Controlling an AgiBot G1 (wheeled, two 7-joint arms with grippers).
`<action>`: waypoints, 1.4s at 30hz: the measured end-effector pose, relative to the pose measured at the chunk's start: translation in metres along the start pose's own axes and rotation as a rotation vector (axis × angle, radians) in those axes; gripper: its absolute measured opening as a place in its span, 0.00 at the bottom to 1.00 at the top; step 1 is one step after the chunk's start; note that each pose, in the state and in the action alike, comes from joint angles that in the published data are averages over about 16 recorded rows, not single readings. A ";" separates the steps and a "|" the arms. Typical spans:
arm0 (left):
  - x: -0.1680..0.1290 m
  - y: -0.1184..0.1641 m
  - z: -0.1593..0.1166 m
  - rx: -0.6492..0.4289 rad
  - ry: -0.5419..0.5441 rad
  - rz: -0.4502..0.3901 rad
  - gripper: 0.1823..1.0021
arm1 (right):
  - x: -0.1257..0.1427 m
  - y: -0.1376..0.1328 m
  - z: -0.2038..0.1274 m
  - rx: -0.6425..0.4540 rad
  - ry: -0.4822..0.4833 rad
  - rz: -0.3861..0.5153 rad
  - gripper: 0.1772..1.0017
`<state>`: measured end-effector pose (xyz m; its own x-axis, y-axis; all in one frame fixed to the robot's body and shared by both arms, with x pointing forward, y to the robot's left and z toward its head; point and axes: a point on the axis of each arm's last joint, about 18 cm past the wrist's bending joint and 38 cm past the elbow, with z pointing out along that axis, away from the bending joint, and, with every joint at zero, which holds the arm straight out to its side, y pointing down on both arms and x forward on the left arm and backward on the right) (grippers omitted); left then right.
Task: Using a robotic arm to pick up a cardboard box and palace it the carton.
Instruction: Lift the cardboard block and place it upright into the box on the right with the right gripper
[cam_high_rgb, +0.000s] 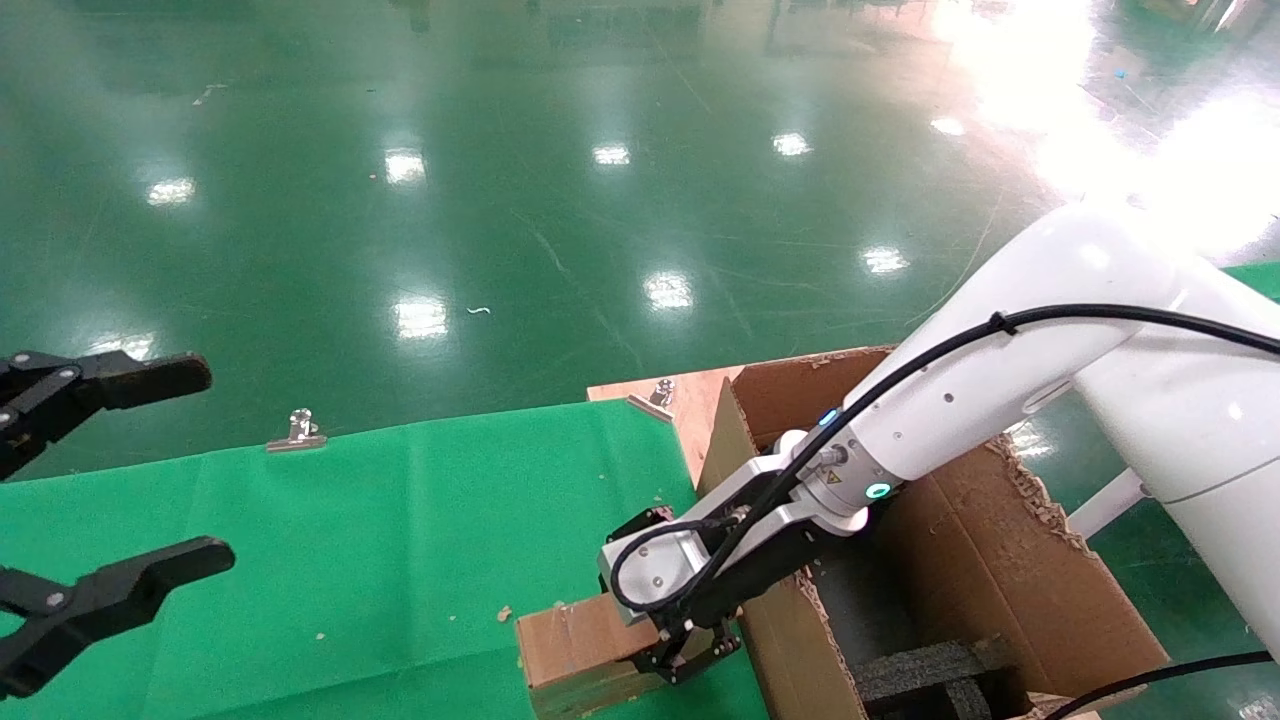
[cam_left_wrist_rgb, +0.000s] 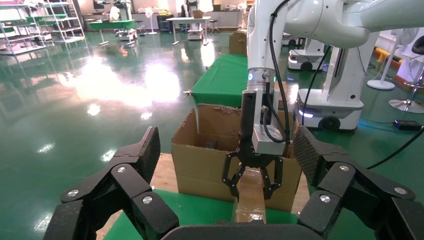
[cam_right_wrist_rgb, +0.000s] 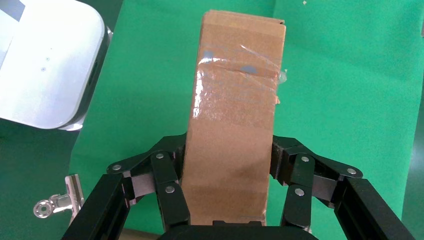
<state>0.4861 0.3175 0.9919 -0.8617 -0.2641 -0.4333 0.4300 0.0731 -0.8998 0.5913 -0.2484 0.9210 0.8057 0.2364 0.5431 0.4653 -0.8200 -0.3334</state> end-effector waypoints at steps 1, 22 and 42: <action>0.000 0.000 0.000 0.000 0.000 0.000 0.84 | 0.001 0.000 -0.002 0.002 0.006 0.001 0.39; 0.000 0.000 0.000 0.000 0.000 0.000 1.00 | 0.055 -0.025 -0.152 0.017 0.315 -0.066 0.22; 0.000 0.000 0.000 0.000 0.000 0.000 1.00 | -0.017 0.055 -0.264 -0.242 0.459 0.148 0.20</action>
<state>0.4861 0.3175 0.9919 -0.8617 -0.2641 -0.4333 0.4300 0.0731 -0.8998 0.5069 -0.4350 1.0967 0.5881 -0.0979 0.8029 0.2176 -0.9369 -0.2736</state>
